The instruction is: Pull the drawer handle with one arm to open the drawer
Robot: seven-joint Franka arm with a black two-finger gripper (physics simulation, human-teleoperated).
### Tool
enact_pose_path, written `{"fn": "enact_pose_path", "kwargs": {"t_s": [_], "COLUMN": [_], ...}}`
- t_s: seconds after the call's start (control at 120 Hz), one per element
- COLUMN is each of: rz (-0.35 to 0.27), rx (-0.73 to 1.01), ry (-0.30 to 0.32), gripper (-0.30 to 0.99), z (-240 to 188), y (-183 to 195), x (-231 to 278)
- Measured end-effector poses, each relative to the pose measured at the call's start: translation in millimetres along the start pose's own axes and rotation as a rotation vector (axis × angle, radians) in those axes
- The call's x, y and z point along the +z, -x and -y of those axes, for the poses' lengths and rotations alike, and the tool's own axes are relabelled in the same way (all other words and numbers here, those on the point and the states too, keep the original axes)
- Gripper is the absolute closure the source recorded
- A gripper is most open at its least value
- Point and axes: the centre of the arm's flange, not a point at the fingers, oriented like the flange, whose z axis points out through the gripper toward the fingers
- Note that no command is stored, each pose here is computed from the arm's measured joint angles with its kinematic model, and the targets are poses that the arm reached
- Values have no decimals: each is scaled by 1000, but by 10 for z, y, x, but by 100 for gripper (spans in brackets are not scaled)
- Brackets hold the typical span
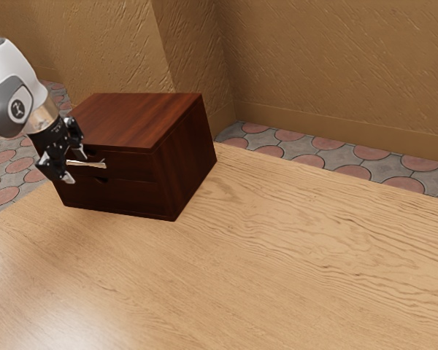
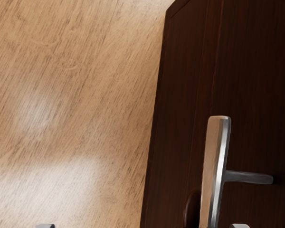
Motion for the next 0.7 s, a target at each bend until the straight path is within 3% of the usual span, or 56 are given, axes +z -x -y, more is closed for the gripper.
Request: {"fn": "enact_pose_path", "kwargs": {"t_s": [0.358,0.7], "rz": [-3,0], "rx": [16,28], "ry": [4,2], "gripper": [24,43], "z": [46,62], "y": [43,89], "x": [93,138]}}
